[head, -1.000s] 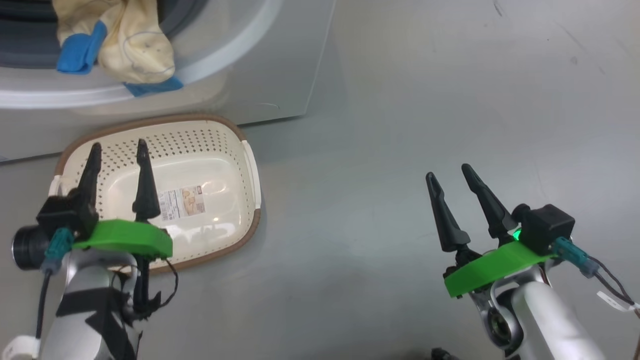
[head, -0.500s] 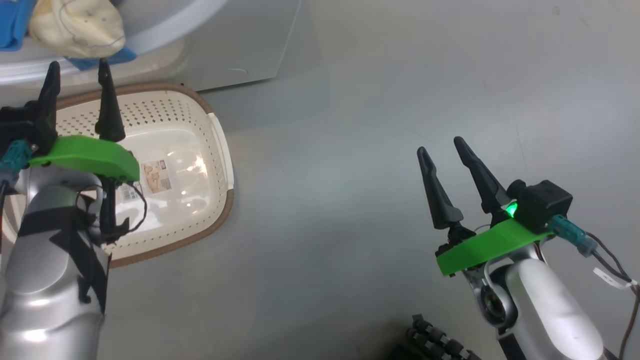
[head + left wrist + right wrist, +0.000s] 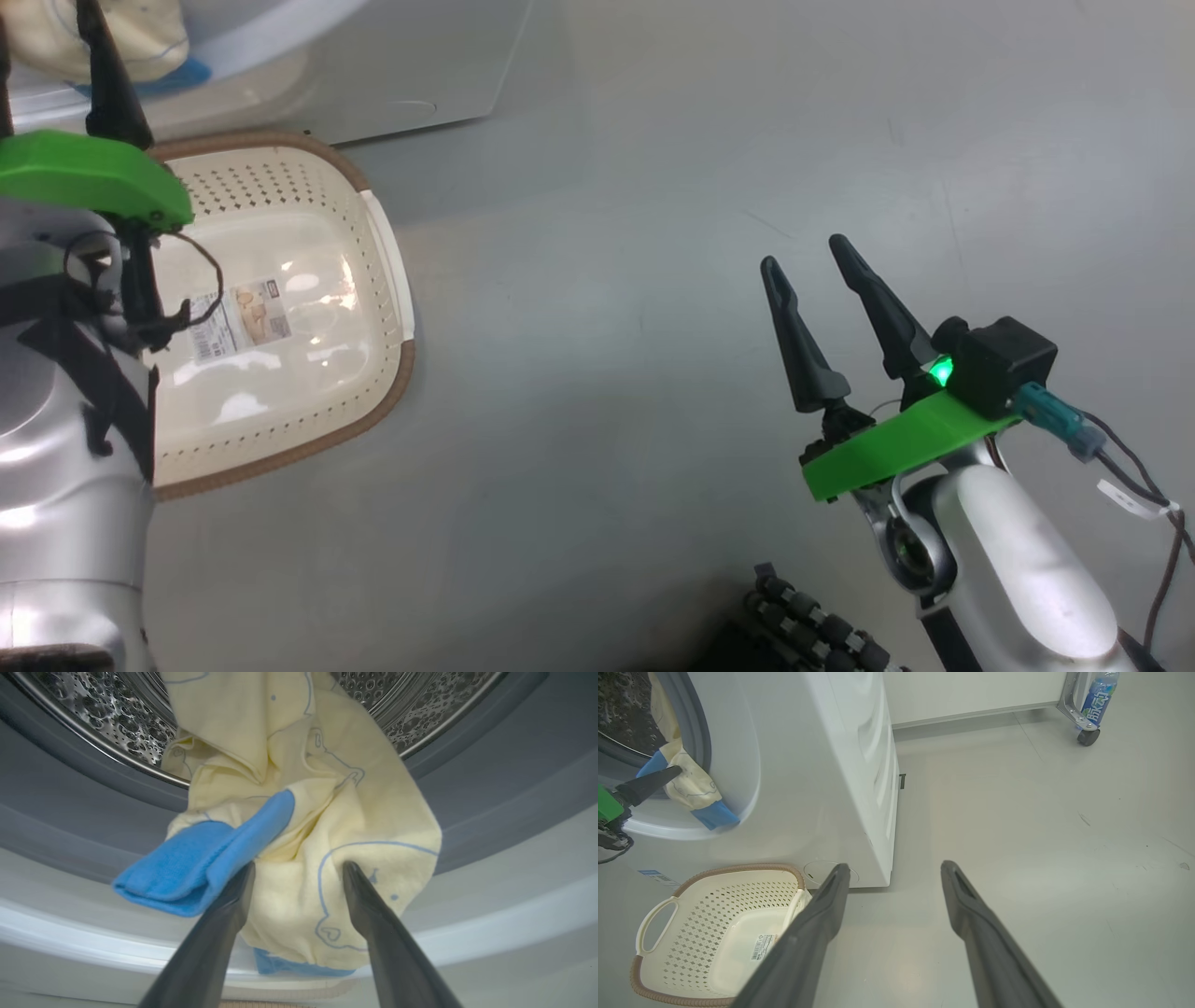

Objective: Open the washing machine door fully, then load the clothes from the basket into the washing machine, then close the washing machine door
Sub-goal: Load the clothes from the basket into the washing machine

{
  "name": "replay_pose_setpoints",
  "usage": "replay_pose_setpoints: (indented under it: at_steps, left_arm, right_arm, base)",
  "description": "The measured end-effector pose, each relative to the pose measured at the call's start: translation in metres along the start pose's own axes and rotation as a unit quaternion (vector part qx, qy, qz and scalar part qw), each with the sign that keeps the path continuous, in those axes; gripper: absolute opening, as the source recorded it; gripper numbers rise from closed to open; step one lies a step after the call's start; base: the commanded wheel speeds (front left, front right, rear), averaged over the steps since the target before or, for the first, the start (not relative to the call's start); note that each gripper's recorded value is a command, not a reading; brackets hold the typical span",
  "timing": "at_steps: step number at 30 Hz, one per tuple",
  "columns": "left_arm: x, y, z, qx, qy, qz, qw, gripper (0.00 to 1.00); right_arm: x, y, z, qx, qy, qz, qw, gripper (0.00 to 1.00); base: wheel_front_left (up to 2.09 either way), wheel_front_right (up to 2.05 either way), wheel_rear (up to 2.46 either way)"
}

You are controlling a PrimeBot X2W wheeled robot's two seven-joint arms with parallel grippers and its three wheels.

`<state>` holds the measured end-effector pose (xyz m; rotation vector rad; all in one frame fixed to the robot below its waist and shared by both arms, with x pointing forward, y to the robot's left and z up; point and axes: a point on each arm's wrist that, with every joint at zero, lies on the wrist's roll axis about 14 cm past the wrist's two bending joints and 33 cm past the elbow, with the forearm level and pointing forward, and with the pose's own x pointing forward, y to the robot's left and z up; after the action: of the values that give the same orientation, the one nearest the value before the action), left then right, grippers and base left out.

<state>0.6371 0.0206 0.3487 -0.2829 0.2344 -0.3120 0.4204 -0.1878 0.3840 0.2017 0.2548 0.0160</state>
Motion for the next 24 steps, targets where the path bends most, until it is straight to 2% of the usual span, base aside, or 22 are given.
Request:
replay_pose_setpoints:
  at_steps: [12, 13, 16, 17, 18, 24]
  left_arm:
    - [0.014, -0.004, 0.001, 0.001, -0.006, -0.004, 1.0, 1.0]
    - [0.015, -0.004, 0.001, 0.001, -0.006, -0.004, 1.0, 0.78]
    - [0.016, -0.005, 0.001, 0.004, -0.005, -0.007, 1.0, 0.19]
    - [0.017, -0.004, 0.001, 0.006, -0.004, -0.007, 1.0, 0.04]
    - [0.017, -0.004, 0.001, 0.009, -0.002, -0.007, 1.0, 0.0]
    - [0.017, 0.001, 0.001, 0.023, 0.003, -0.009, 1.0, 0.0]
  right_arm:
    - [0.004, -0.002, 0.001, 0.002, -0.002, -0.002, 1.0, 1.0]
    - [0.004, -0.002, 0.0, 0.002, -0.001, -0.002, 1.0, 1.0]
    - [0.004, -0.002, 0.0, 0.002, 0.0, -0.002, 1.0, 1.0]
    - [0.004, -0.002, 0.0, 0.002, 0.0, -0.002, 1.0, 1.0]
    - [0.004, -0.002, 0.0, 0.002, -0.001, -0.002, 1.0, 1.0]
    - [0.005, 0.0, 0.0, 0.005, -0.002, 0.001, 1.0, 1.0]
  base:
    - [0.0, 0.0, 0.0]
    - [0.0, 0.0, 0.0]
    - [0.0, 0.0, 0.0]
    - [0.0, 0.0, 0.0]
    - [0.0, 0.0, 0.0]
    - [0.0, 0.0, 0.0]
